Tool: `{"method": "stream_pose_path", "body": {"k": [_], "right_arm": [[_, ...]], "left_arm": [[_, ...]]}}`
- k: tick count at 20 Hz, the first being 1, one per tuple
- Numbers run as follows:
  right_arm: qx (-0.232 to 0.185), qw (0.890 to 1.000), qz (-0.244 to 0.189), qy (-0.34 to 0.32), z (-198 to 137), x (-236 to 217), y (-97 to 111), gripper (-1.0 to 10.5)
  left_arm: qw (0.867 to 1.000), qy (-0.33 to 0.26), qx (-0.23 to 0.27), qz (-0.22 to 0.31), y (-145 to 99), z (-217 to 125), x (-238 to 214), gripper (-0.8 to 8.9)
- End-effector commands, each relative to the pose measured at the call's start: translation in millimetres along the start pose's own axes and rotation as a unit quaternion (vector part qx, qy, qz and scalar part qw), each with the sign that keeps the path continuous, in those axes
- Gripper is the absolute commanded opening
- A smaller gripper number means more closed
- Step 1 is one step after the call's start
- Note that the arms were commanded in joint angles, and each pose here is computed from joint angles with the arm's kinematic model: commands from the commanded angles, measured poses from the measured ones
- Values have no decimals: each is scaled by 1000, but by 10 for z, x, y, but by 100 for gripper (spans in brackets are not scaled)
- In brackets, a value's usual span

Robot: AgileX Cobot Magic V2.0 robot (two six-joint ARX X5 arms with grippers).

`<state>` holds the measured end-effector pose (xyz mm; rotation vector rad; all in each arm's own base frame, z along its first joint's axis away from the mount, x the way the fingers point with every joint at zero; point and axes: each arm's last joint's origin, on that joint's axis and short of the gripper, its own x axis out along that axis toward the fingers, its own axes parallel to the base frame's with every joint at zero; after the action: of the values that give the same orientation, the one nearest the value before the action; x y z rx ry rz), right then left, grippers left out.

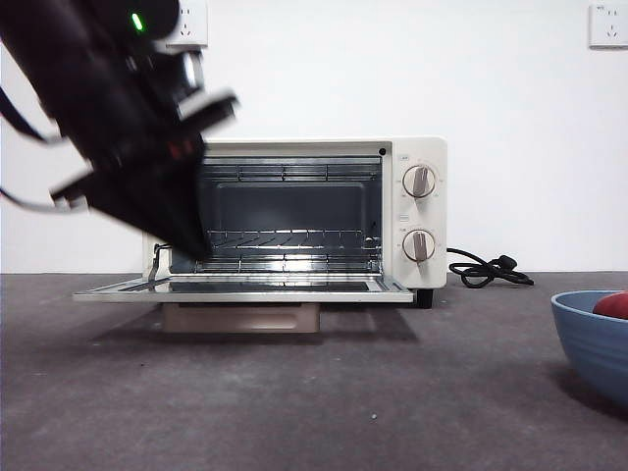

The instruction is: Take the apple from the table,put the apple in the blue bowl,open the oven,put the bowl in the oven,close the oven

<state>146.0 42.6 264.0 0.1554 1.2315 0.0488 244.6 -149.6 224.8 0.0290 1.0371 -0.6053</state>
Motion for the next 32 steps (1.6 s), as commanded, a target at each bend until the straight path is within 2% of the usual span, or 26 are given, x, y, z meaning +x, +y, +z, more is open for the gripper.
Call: {"method": "stream_pose_path", "body": {"k": [1,2,6,8,11,19,20,22,25,27,32], "right_arm": [[7,1000,-13,11,59,54,-33,175],[9,1000,-19,19,85,86,-57,242],[26,998,-39,40,163,167,-200,283],[30,997,-47,49,199,206,-268,391],[29,996,-50,63,258,282,-340,377],[17,993,-55,101,426,607,-352,372],[15,993,-55,108,443,654,-355,360],[14,991,-55,120,474,750,-359,244],[13,992,-28,121,500,797,-345,3],[8,992,-7,123,502,801,-333,-17],[8,993,-6,120,509,804,-331,-17]], "left_arm": [[999,-27,20,-5,-56,-29,-245,-7],[999,-42,23,-7,-84,-45,-390,-7],[995,-94,34,-14,-167,-133,-826,-7],[993,-107,37,-16,-190,-189,-970,-7],[993,-114,39,-17,-206,-249,-1087,-7],[994,-100,36,-15,-207,-303,-1121,-7],[994,-99,35,-15,-206,-306,-1120,-7],[995,-96,35,-15,-205,-311,-1119,-7],[995,-95,35,-14,-205,-314,-1119,-7],[995,-95,35,-14,-205,-314,-1119,-7],[995,-95,36,-14,-205,-315,-1120,-7]]}}
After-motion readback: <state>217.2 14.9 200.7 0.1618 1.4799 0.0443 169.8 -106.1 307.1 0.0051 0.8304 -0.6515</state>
